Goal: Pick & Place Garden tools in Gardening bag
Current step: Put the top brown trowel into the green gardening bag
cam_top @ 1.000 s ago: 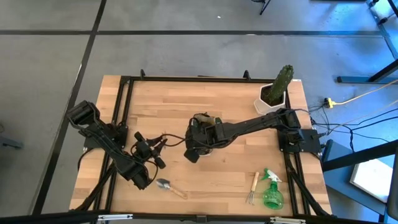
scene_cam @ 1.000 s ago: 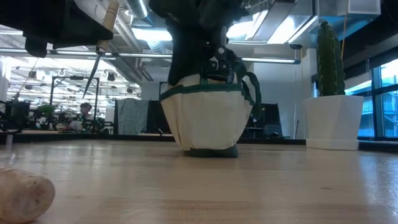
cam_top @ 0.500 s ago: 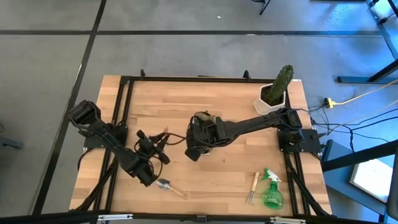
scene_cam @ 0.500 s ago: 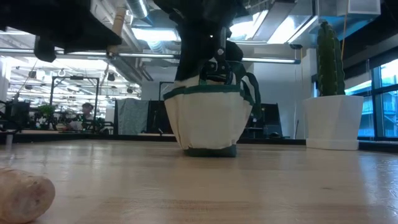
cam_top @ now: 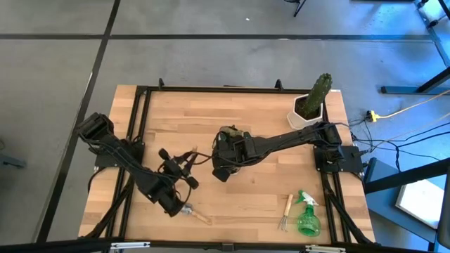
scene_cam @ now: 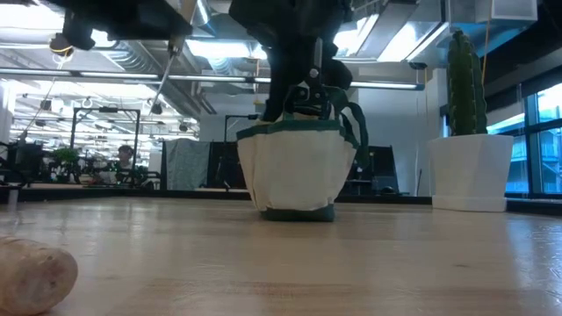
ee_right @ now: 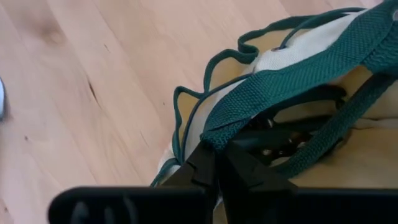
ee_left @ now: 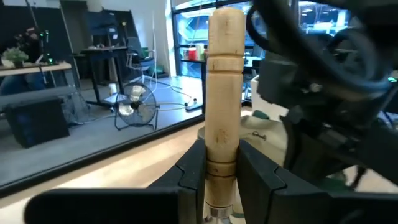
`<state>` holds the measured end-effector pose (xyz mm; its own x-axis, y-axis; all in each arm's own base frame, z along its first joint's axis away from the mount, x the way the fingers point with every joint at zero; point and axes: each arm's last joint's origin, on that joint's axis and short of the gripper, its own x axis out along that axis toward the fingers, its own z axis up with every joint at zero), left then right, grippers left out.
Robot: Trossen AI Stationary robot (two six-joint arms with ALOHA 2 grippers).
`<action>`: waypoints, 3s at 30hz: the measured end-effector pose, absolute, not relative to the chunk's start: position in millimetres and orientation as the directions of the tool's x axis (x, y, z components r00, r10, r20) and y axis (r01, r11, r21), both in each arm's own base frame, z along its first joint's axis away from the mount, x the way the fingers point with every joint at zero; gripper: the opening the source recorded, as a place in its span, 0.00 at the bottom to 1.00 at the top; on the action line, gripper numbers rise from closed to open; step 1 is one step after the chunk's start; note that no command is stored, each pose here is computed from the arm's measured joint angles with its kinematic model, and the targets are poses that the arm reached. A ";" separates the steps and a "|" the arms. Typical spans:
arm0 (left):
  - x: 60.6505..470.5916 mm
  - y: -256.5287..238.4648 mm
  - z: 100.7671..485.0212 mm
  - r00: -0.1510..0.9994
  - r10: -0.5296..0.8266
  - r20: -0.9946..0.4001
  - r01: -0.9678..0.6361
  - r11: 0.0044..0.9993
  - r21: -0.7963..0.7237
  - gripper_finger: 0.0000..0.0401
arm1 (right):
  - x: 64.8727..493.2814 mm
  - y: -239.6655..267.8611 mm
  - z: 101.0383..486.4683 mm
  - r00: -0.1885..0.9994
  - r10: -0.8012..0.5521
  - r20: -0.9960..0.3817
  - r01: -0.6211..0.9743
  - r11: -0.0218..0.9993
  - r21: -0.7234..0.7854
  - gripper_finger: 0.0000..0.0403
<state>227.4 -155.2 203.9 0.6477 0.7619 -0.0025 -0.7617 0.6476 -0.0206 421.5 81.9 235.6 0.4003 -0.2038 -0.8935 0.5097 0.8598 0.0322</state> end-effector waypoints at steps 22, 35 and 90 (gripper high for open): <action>141.1 -226.0 192.4 0.901 0.434 0.007 -0.434 0.901 -0.008 0.14 | 417.2 87.5 234.6 0.373 -0.203 -0.905 0.450 0.893 -0.014 0.03; 133.6 -270.1 195.9 0.946 0.315 -0.077 -0.324 0.917 -0.232 0.14 | 417.2 87.7 234.7 0.373 -0.198 -0.906 0.447 0.894 -0.011 0.03; 253.0 -61.3 189.7 0.934 0.216 0.286 -0.193 0.976 -0.105 0.14 | 406.7 88.6 258.6 0.437 -0.255 -0.863 0.464 0.885 -0.026 0.02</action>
